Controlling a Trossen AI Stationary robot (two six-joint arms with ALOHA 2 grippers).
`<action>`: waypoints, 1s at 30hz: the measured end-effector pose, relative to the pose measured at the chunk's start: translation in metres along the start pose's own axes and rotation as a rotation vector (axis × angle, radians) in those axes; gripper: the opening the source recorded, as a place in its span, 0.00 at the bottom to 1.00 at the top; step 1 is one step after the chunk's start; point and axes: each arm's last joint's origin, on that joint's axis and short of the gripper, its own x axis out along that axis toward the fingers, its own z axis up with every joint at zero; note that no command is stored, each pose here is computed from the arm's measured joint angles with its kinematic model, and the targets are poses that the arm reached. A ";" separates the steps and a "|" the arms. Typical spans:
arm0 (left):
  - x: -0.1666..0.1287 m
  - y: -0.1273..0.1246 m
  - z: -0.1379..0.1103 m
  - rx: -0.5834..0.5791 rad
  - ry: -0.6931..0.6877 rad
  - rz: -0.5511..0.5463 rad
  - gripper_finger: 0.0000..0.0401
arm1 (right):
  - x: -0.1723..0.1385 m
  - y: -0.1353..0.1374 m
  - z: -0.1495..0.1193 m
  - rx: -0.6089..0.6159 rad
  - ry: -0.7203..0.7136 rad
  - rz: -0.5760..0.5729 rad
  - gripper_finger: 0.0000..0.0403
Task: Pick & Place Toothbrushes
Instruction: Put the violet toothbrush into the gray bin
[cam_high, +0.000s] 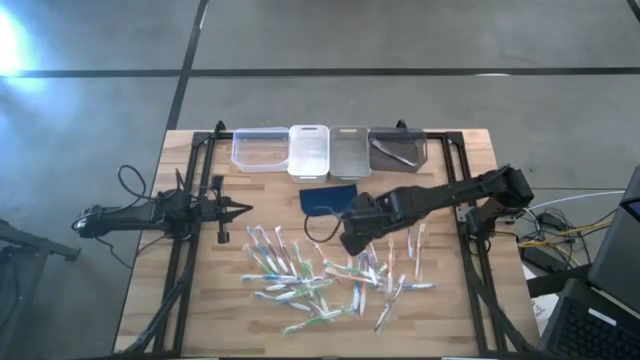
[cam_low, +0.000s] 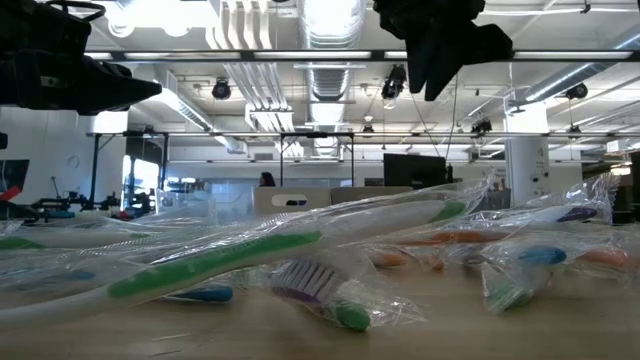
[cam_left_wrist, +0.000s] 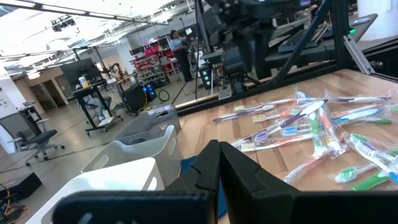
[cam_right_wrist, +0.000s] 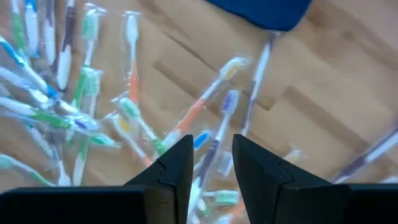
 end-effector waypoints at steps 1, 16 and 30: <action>0.000 0.000 0.000 0.000 0.000 0.000 0.03 | 0.002 0.002 -0.003 -0.003 0.003 -0.004 0.25; 0.000 0.000 0.000 0.000 0.000 0.001 0.03 | 0.068 0.032 -0.040 -0.046 0.113 -0.142 0.16; 0.000 0.000 0.000 0.000 0.000 0.001 0.03 | 0.099 0.036 -0.055 -0.025 0.170 -0.242 0.31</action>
